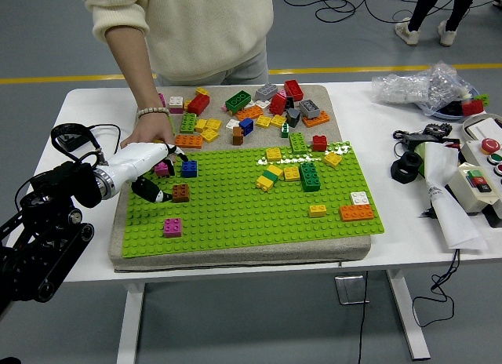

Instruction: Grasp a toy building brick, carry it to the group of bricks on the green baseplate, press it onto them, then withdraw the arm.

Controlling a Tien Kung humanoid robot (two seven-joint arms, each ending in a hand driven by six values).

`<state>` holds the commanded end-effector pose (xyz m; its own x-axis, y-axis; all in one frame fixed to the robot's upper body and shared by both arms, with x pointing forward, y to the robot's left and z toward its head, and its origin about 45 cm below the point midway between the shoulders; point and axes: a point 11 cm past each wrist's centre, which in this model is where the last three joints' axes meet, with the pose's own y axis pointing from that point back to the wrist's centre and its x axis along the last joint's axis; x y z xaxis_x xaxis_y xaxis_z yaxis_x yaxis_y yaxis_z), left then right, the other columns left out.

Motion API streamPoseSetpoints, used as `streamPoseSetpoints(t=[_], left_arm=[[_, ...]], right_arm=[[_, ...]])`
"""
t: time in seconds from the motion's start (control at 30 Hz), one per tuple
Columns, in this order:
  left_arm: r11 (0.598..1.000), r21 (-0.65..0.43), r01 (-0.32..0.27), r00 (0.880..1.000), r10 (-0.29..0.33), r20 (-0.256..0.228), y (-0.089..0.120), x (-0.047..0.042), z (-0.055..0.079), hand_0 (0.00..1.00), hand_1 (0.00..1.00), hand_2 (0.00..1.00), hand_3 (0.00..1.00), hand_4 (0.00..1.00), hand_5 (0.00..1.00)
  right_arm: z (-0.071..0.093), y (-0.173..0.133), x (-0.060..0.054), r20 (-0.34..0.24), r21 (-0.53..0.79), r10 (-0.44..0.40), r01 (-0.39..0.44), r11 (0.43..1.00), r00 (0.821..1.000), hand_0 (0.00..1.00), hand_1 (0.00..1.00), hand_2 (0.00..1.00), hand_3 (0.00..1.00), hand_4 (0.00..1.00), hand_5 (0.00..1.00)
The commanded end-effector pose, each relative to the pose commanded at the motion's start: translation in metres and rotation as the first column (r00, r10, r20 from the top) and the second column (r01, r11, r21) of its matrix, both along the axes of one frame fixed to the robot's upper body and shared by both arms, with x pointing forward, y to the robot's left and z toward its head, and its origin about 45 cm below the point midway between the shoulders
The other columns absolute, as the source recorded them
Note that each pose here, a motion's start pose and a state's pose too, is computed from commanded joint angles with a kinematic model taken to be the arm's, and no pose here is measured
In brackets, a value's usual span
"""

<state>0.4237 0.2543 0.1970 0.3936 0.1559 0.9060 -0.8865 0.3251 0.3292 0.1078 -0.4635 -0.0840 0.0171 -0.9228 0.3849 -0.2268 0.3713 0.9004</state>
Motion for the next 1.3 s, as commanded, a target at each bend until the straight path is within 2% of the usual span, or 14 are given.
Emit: streamPoseSetpoints(t=[0.37, 1.3], left_arm=[[1.0, -0.014, -0.008, 1.0, 0.008, -0.015, -0.004, 0.005, -0.007, 0.795, 0.77, 0.578, 0.804, 0.91, 0.028], [0.999, -0.01, -0.039, 0.997, 0.038, -0.061, -0.01, 0.0184, -0.034, 0.803, 0.775, 0.583, 0.806, 0.91, 0.03]], right_arm=[[0.0, 0.0, 0.001, 0.002, 0.0, 0.001, -0.001, 1.0, 1.0, 0.761, 0.676, 0.718, 0.737, 0.998, 0.683], [0.002, -0.001, 0.005, 0.007, -0.002, 0.007, -0.007, 1.0, 1.0, 0.761, 0.676, 0.718, 0.737, 0.998, 0.683]])
